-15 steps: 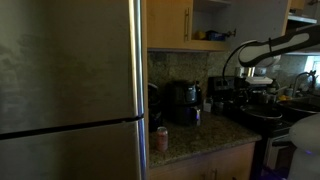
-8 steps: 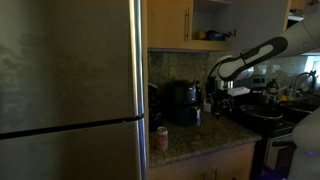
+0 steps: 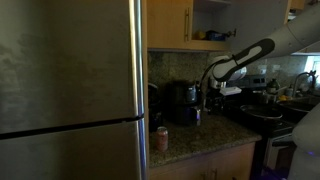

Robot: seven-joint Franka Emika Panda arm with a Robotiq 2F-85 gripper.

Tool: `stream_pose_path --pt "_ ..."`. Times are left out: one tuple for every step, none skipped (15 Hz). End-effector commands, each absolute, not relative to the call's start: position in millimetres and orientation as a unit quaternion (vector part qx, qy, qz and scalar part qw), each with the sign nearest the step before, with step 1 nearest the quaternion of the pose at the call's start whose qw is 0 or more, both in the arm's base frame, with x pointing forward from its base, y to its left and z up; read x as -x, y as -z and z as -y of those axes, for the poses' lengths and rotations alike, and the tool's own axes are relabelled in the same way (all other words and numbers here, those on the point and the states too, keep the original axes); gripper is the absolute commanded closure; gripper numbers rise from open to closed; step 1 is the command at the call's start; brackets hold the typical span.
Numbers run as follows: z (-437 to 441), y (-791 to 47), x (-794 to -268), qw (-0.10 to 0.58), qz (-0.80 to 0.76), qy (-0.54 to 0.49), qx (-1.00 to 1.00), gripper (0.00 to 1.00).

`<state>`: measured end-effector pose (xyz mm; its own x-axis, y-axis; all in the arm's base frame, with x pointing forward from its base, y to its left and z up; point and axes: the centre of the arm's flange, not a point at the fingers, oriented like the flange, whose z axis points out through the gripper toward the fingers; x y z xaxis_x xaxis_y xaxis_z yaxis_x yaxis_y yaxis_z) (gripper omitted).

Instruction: Push in the basket of the air fryer

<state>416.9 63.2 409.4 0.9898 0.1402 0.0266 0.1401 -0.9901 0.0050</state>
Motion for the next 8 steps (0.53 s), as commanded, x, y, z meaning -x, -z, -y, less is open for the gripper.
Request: stream_pose_path --pt "-64 -403 -424 0.003 -0.069 -0.01 -0.998 0.0" --pt "-66 -396 -438 0.001 -0.047 -0.02 -0.999 0.0" --pt "-69 -392 -446 -0.001 -0.049 -0.028 -0.998 0.0" --pt "-73 -389 -455 -0.003 -0.042 -0.049 -0.998 0.0" --pt "-77 -388 -464 -0.013 -0.044 -0.067 -0.997 0.0" --pt "-80 -385 -474 -0.014 -0.045 -0.084 -0.995 0.0" --pt "-83 -383 -485 -0.011 -0.039 -0.097 -0.994 0.0" --pt "-86 -379 -494 -0.013 -0.033 -0.103 -0.994 0.0"
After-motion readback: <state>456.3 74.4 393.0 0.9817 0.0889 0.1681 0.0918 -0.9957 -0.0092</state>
